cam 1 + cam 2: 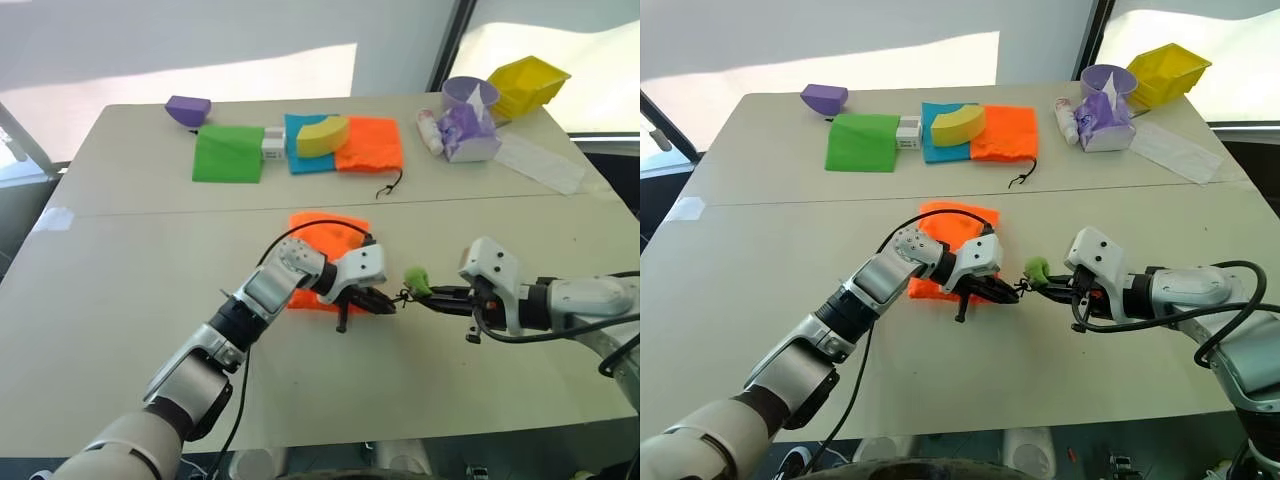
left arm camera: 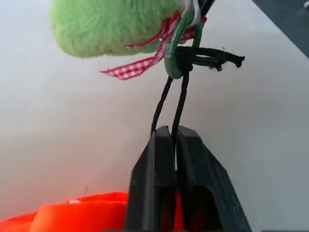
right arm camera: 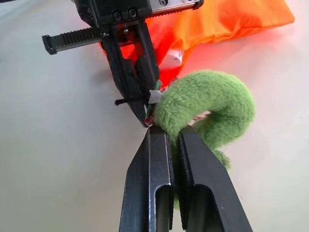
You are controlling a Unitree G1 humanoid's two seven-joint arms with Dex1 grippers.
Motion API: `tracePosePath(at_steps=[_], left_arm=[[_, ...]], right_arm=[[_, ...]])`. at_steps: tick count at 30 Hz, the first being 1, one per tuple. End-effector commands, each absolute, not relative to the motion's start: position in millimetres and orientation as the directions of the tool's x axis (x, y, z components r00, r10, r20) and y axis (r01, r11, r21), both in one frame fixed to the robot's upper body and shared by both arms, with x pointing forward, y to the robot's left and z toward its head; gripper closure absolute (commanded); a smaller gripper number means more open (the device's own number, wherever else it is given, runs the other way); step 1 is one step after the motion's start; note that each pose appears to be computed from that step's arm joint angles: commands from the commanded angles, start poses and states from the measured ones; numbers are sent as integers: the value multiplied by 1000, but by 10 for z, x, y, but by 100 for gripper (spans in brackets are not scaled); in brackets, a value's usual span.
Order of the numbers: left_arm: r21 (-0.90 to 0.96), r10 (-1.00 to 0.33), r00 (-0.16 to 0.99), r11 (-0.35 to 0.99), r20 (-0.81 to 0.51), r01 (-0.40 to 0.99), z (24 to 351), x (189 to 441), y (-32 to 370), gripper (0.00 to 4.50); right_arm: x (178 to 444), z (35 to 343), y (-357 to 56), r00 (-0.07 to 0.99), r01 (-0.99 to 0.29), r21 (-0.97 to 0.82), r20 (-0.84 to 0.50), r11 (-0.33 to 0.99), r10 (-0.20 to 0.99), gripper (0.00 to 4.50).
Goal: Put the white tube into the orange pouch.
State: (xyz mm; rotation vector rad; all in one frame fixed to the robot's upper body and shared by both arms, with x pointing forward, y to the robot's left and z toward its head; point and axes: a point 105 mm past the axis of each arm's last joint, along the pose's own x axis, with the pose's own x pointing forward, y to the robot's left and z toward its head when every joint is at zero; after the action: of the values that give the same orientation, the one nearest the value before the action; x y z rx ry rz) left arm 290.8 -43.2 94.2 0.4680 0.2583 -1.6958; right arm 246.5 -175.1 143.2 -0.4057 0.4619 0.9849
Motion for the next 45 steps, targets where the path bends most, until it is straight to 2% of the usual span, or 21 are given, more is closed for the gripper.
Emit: tracePosePath(at_steps=[1,8,19,45], left_arm=[[113,-899,-121,-184,-422,976,1021,2899,-449,447],[92,-848,-155,-232,-507,968,913,2832,-295,447],[158,-773,-107,-259,-625,953,862,2904,-101,447],[171,-734,-32,-200,-678,965,892,2928,528,447]], right_arm=[[2465,1523,-1728,481,-864,-157,-533,478,696,450],[2583,1612,-1879,546,-825,-205,-528,526,651,450],[2601,1599,-2018,559,-811,-218,-560,543,611,450],[2658,1640,-2117,589,-790,-242,-557,564,586,450]])
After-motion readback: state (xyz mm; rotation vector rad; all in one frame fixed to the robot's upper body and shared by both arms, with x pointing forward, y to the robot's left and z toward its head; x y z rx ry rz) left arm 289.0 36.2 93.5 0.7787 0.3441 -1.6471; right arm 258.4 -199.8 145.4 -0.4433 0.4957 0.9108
